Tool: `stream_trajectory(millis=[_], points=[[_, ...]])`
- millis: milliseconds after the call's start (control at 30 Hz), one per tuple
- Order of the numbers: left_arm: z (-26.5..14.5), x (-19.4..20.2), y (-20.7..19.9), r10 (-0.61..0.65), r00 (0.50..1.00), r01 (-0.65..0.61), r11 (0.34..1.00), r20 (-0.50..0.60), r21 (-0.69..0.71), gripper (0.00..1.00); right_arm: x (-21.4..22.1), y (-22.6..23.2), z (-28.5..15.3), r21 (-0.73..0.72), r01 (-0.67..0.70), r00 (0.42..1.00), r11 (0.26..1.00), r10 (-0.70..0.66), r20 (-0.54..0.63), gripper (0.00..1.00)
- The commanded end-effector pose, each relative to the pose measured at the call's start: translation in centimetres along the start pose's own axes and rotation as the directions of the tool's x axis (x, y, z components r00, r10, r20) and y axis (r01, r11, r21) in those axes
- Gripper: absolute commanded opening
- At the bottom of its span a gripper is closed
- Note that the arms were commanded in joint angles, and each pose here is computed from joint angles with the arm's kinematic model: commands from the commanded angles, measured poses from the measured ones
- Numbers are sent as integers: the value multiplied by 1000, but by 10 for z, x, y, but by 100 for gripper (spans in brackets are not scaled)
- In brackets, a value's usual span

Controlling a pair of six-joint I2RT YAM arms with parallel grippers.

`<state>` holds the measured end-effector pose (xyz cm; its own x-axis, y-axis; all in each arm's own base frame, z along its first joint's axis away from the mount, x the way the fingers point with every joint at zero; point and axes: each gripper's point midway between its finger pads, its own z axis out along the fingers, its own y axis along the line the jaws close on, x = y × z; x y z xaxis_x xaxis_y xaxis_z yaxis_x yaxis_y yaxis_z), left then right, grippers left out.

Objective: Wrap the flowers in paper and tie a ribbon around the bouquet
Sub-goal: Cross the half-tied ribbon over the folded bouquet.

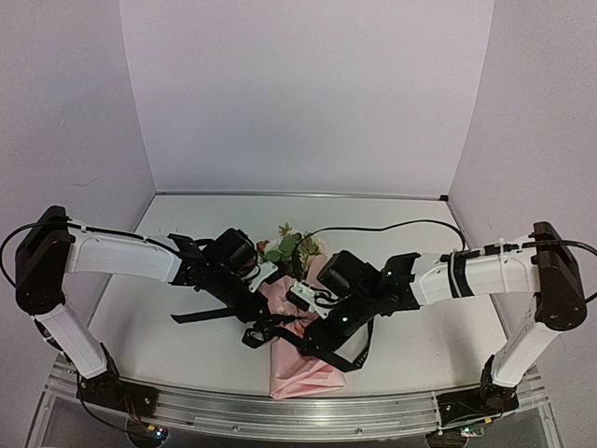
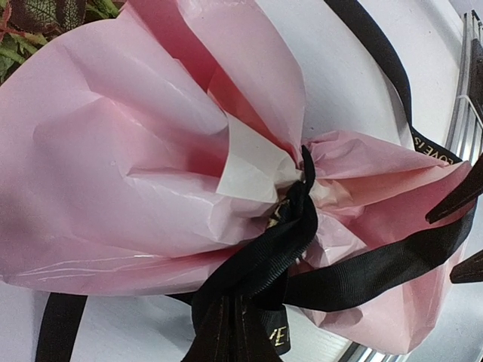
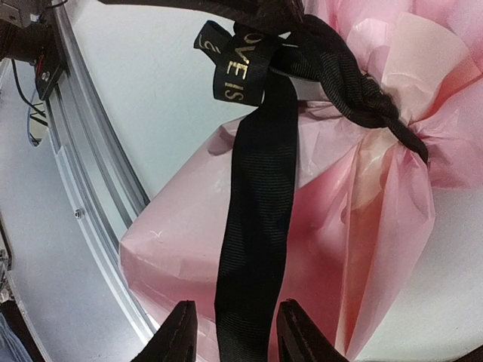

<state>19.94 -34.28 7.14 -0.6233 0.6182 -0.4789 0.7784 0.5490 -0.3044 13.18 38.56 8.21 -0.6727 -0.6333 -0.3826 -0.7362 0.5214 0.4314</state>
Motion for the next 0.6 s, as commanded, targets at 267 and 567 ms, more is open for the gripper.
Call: stream_trajectory(millis=[267, 567], points=[[-20, -36, -5, 1, 986, 1, 1000, 167, -10, 0, -5, 8, -4, -19, 25, 999, 1000, -25, 22, 28], [-26, -39, -12, -17, 978, 11, 1000, 208, 28, 0, -23, 2, -7, 38, -3, 997, 999, 0, 72, 0]])
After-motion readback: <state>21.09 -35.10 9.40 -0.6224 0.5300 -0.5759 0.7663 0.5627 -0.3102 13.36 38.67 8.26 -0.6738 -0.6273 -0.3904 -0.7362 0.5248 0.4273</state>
